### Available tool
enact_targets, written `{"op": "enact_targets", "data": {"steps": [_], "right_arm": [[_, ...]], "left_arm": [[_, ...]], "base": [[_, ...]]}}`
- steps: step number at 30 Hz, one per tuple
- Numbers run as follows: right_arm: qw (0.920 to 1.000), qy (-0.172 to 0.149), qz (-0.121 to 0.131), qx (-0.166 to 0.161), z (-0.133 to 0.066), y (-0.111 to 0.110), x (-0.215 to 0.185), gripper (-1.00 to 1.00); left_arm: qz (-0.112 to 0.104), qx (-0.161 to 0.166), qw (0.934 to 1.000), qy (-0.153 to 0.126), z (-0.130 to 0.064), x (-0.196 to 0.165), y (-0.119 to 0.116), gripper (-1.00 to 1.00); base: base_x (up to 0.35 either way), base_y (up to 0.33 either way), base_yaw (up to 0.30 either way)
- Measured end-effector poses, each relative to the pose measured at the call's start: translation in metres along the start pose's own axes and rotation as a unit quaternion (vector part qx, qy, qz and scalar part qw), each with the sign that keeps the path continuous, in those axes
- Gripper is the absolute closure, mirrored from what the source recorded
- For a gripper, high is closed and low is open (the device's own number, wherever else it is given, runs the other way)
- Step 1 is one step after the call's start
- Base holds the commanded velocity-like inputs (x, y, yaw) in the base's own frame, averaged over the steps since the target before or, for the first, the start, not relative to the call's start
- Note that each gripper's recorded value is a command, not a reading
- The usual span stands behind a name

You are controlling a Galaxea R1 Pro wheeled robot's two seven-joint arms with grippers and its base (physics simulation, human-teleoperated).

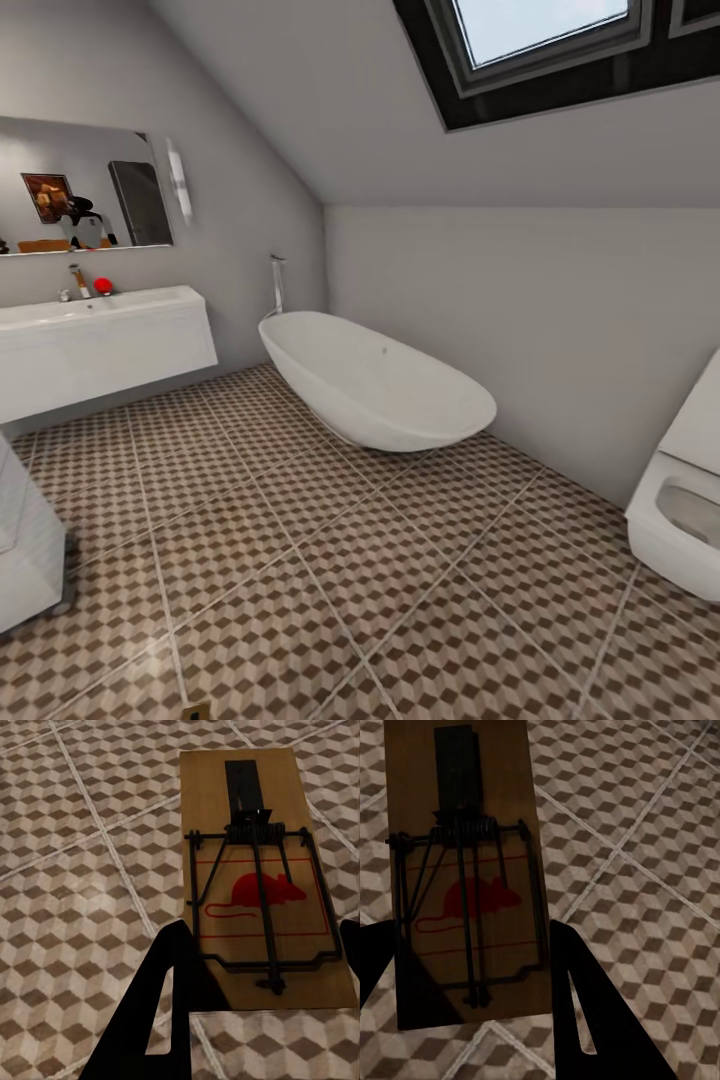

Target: Take the four mousetraps from the cabinet in the bathroom and place them on the bathroom floor. Make sure all four end up on the same floor surface, and ensure that at least two of them are either under or directly next to the same bathroom sink.

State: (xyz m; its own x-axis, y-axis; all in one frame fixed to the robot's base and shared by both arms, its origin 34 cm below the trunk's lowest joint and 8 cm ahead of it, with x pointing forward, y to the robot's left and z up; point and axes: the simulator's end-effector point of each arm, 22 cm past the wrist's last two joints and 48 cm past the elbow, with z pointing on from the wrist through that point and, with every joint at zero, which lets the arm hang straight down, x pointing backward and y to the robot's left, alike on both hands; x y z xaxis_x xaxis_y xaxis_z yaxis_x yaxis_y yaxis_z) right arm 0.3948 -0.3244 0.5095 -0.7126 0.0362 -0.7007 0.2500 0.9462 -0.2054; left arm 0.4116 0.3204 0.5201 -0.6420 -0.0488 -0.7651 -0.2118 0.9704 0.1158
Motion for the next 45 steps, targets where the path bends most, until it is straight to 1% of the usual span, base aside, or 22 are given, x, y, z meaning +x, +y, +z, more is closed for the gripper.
{"op": "enact_targets", "data": {"steps": [2,3,10,13,14,15,18,21,24,45], "right_arm": [[1.0,0.0,0.0,-0.003,-0.001,0.003,0.0,1.0],[1.0,0.001,0.002,-0.006,-0.003,0.01,0.001,1.0],[0.9997,0.005,0.013,-0.018,-0.008,0.031,0.002,1.0],[0.9996,0.006,0.015,-0.023,-0.01,0.037,0.003,1.0],[0.9994,0.008,0.017,-0.029,-0.012,0.046,0.004,1.0],[0.9993,0.009,0.021,-0.028,-0.013,0.047,0.004,1.0],[0.9994,0.008,0.019,-0.029,-0.012,0.046,0.003,1.0],[0.9996,0.006,0.013,-0.023,-0.009,0.034,0.003,1.0],[0.9997,0.006,0.01,-0.021,-0.007,0.03,0.003,1.0],[0.9997,0.006,0.008,-0.022,-0.007,0.029,0.003,1.0]], "left_arm": [[0.0,0.001,1.0,0.0,0.0,0.0,-0.001,1.0],[0.0,0.001,1.0,0.0,0.0,0.0,-0.001,1.0],[0.0,0.001,1.0,0.0,0.0,0.0,-0.001,1.0],[0.0,0.001,1.0,0.0,0.0,0.0,-0.001,1.0],[0.0,0.001,1.0,0.0,0.0,0.0,-0.001,1.0],[0.0,0.001,1.0,0.0,0.0,0.0,-0.001,1.0],[0.0,0.001,1.0,0.0,0.0,0.0,-0.001,1.0],[0.0,0.002,1.0,0.001,-0.001,0.001,-0.003,1.0],[-0.001,0.002,1.0,0.001,-0.001,0.001,-0.004,1.0],[-0.002,0.003,1.0,0.002,-0.001,0.001,-0.006,1.0]], "base": [[0.311,0.0,0.0],[0.325,0.0,0.0],[0.334,0.0,0.0],[0.336,0.0,0.0],[0.334,0.0,0.0],[0.332,0.0,0.0],[0.312,0.0,0.018],[0.142,0.0,0.148],[0.037,0.0,0.219],[0.003,0.0,0.243]]}}
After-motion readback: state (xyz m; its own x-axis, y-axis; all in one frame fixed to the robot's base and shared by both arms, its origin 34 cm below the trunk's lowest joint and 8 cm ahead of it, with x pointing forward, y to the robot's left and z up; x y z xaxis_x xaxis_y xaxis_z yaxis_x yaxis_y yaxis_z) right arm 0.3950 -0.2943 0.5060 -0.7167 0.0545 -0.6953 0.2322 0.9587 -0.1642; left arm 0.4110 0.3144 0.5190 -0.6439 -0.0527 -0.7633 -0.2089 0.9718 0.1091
